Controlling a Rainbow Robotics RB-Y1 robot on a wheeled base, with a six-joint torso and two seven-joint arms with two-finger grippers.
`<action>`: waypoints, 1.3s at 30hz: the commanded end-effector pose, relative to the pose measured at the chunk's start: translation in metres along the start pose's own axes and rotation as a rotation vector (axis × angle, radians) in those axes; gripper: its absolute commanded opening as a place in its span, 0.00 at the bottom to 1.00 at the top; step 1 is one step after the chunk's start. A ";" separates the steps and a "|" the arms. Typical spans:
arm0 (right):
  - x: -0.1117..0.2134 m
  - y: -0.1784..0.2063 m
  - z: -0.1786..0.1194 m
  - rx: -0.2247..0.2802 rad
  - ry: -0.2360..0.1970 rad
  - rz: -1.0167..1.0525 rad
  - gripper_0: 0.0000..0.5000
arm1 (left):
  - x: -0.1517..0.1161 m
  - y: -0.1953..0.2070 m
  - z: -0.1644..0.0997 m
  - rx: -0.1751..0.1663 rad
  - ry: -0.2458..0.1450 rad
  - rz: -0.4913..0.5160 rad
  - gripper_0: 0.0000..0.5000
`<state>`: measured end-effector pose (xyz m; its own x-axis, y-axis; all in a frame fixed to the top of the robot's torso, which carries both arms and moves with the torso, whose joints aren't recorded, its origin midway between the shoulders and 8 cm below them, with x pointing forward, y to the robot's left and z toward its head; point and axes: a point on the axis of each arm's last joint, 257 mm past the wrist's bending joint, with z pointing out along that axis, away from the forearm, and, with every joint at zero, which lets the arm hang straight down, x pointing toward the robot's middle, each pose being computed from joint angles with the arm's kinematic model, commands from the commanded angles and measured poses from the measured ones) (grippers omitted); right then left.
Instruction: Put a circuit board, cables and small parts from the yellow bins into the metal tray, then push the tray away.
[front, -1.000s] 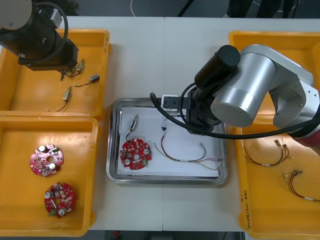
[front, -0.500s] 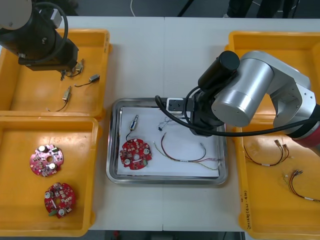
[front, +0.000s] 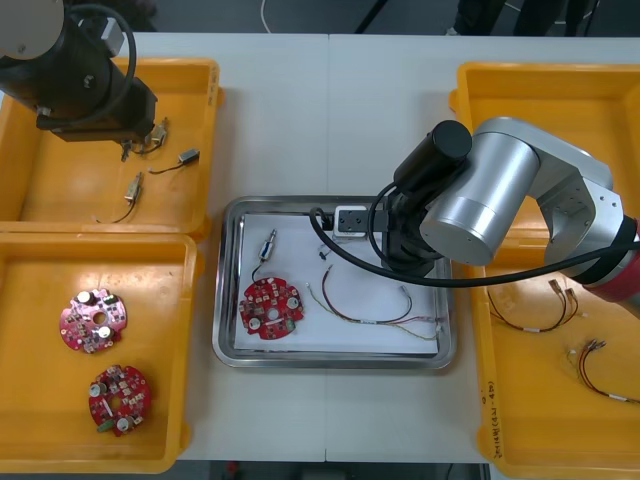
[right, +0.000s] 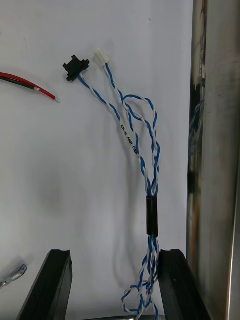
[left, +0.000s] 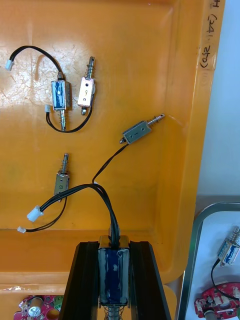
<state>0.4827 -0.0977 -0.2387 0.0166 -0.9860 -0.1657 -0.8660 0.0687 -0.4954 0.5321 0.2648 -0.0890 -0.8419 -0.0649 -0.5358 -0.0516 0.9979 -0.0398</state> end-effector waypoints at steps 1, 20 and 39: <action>0.010 -0.001 0.000 0.011 0.016 -0.043 1.00 | -0.009 0.018 -0.016 -0.020 -0.037 -0.025 0.00; 0.010 -0.015 -0.005 0.072 0.034 -0.062 1.00 | -0.009 0.017 -0.016 -0.015 -0.036 -0.029 0.00; -0.002 -0.018 -0.067 0.055 0.046 0.030 1.00 | -0.008 0.011 -0.017 0.003 -0.035 -0.022 0.00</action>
<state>0.4687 -0.1209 -0.2083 -0.0189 -0.9985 -0.0517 -0.8547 0.0430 -0.5174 0.5307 0.2611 -0.0896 -0.8454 -0.0603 -0.5307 -0.0405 0.9980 -0.0488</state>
